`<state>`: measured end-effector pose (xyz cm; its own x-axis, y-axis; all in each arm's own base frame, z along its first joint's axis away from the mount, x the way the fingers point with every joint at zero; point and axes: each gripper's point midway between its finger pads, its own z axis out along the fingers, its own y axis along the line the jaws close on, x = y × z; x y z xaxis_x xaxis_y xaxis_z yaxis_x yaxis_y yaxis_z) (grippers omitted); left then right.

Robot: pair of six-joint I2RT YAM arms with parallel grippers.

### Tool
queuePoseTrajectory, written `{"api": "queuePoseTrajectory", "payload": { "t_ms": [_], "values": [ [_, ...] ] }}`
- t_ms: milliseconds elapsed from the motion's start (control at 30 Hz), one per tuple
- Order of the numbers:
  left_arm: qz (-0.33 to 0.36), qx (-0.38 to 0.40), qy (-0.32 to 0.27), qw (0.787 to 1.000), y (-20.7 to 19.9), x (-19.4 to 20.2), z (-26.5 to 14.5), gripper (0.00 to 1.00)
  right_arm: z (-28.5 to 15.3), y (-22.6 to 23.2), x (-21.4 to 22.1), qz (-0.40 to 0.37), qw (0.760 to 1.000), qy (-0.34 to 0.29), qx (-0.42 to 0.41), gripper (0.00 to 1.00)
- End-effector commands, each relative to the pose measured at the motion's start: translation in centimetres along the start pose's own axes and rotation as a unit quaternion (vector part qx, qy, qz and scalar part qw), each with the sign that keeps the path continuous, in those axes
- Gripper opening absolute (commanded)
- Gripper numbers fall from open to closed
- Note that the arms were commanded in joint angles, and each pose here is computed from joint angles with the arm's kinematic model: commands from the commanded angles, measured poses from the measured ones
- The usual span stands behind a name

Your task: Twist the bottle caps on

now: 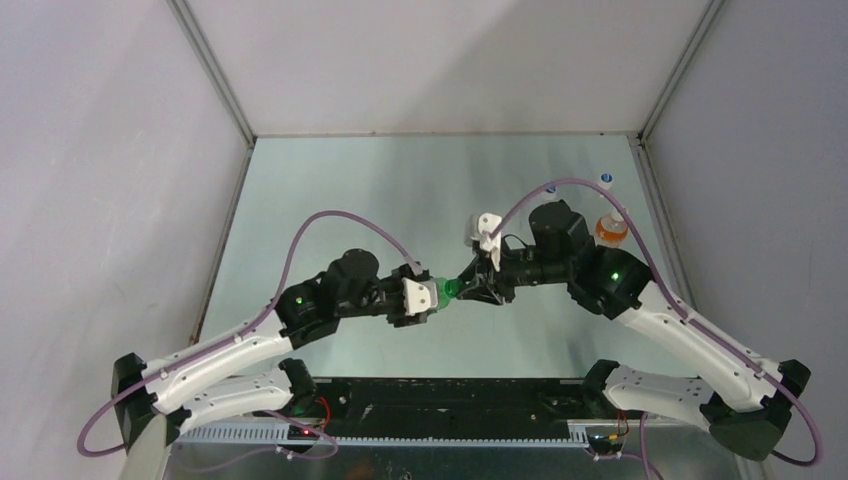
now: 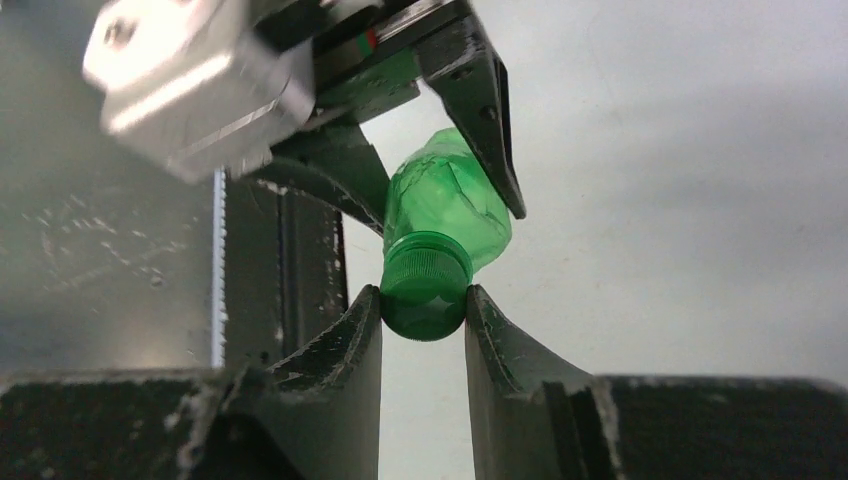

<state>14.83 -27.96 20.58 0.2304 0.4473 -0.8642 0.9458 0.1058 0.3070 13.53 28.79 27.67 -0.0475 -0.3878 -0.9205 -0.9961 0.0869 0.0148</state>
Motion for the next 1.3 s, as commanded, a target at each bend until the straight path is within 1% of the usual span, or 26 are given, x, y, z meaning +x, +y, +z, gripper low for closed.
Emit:
{"api": "queuePoseTrajectory", "payload": {
  "t_ms": [0, 100, 167, 200, 267, 300, 333, 467, 600, 633, 667, 700, 733, 833, 867, 1000, 1100, 1267],
  "values": [
    [0.095, -0.119, -0.139, 0.979, 5.1, -9.6, -0.6, 0.25, 1.4, 0.2, 0.8, 0.165, 0.986, 0.032, 0.017, 0.00],
    [0.098, -0.133, -0.136, 0.977, 5.3, -9.9, -0.4, 0.24, 1.8, -1.1, 1.3, 0.255, 0.964, 0.039, 0.069, 0.00],
    [0.096, -0.138, -0.133, 0.977, 5.3, -9.9, -0.2, 0.24, 1.9, -1.9, 1.9, 0.286, 0.952, 0.046, 0.101, 0.00],
    [0.090, -0.136, -0.131, 0.978, 5.3, -9.9, -0.1, 0.23, 1.8, -2.4, 2.1, 0.286, 0.950, 0.047, 0.119, 0.00],
    [0.081, -0.130, -0.128, 0.980, 5.0, -9.7, 0.0, 0.20, 1.7, -2.7, 2.5, 0.273, 0.951, 0.053, 0.134, 0.00],
    [0.074, -0.128, -0.129, 0.981, 5.0, -9.9, -0.1, 0.19, 1.6, -2.7, 2.7, 0.253, 0.956, 0.059, 0.133, 0.00],
    [0.070, -0.119, -0.124, 0.983, 4.7, -9.7, 0.0, 0.15, 1.5, -2.7, 2.8, 0.241, 0.959, 0.062, 0.134, 0.00],
    [0.049, -0.089, -0.099, 0.990, 3.8, -9.2, -0.4, 0.06, 1.1, -2.0, 3.5, 0.159, 0.978, 0.086, 0.101, 0.00],
    [0.037, -0.087, -0.085, 0.992, 3.7, -9.0, -1.2, 0.01, 1.1, -1.9, 3.9, 0.142, 0.981, 0.095, 0.094, 0.00],
    [0.034, -0.086, -0.087, 0.992, 3.9, -9.4, -1.4, 0.00, 1.2, -1.8, 4.0, 0.140, 0.981, 0.098, 0.090, 0.00],
    [0.029, -0.074, -0.071, 0.994, 3.6, -8.8, -1.4, 0.00, 1.2, -1.7, 4.1, 0.132, 0.983, 0.101, 0.083, 0.00],
    [0.026, -0.065, -0.075, 0.995, 3.6, -9.5, -1.6, 0.00, 1.3, -1.5, 4.1, 0.130, 0.983, 0.102, 0.075, 0.00],
    [0.020, -0.054, -0.064, 0.996, 3.3, -9.2, -1.6, 0.00, 1.4, -1.4, 4.1, 0.125, 0.984, 0.102, 0.071, 0.00],
    [0.013, -0.046, -0.074, 0.996, 3.1, -9.5, -1.6, 0.00, 1.6, -1.2, 4.0, 0.125, 0.985, 0.099, 0.061, 0.00],
    [0.014, -0.050, -0.082, 0.995, 3.3, -9.9, -1.6, 0.00, 1.7, -1.3, 3.9, 0.132, 0.985, 0.095, 0.062, 0.00],
    [0.021, -0.052, -0.084, 0.995, 3.5, -9.8, -1.3, 0.00, 2.0, -1.2, 3.7, 0.174, 0.979, 0.090, 0.063, 0.00],
    [0.031, -0.058, -0.087, 0.994, 3.8, -10.2, -1.0, 0.00, 1.9, -1.4, 4.2, 0.229, 0.966, 0.096, 0.075, 0.00],
    [0.052, -0.070, -0.074, 0.993, 4.4, -10.0, -0.4, 0.00, 1.8, -3.1, 4.3, 0.301, 0.939, 0.086, 0.142, 0.00]
  ]
}}
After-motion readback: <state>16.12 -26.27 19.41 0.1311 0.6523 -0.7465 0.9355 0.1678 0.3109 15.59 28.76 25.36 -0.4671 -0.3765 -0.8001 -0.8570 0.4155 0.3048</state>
